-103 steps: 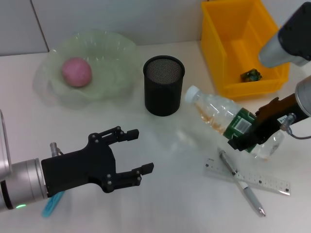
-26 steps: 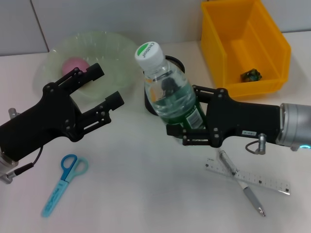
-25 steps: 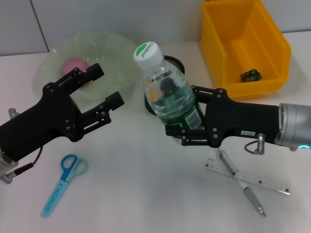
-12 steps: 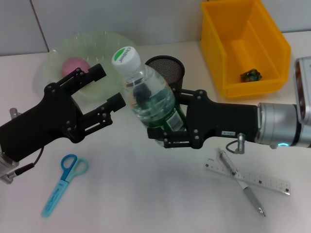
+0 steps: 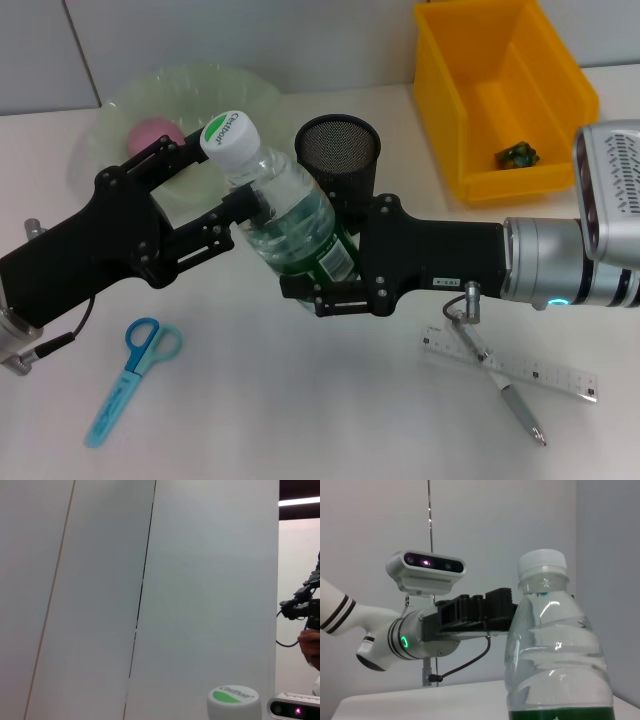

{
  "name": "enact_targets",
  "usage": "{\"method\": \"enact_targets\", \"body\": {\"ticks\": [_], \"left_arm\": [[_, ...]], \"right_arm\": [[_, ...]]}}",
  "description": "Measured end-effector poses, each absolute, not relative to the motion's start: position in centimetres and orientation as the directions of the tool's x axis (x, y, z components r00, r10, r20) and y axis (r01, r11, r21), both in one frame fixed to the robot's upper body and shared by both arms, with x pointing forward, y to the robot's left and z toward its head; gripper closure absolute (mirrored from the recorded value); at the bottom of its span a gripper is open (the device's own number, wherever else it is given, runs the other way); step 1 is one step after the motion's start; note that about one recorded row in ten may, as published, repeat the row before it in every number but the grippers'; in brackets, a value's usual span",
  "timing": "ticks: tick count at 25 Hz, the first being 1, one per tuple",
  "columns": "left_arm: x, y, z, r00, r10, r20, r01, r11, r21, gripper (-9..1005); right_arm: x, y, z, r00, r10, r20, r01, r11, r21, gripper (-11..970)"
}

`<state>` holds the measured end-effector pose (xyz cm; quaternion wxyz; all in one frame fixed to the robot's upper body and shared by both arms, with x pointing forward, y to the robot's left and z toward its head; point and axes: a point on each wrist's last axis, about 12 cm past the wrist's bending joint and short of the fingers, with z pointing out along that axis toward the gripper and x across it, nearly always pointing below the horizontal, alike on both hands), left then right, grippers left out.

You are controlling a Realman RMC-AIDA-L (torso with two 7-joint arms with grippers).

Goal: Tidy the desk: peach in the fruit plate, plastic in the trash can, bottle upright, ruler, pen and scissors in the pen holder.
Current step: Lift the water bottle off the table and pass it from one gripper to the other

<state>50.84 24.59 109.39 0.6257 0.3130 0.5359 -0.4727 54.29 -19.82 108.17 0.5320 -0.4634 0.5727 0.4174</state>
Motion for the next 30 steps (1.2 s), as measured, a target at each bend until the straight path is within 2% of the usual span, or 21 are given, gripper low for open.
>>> {"method": "enact_targets", "body": {"ticks": [30], "left_arm": [[51.34, 23.83, 109.43, -0.108, -0.282, -0.953, 0.93, 0.311, -0.197, 225]], "right_arm": [[54.0, -19.33, 107.51, 0.015, -0.105, -0.994, -0.976, 0.213, -0.037, 191]]}}
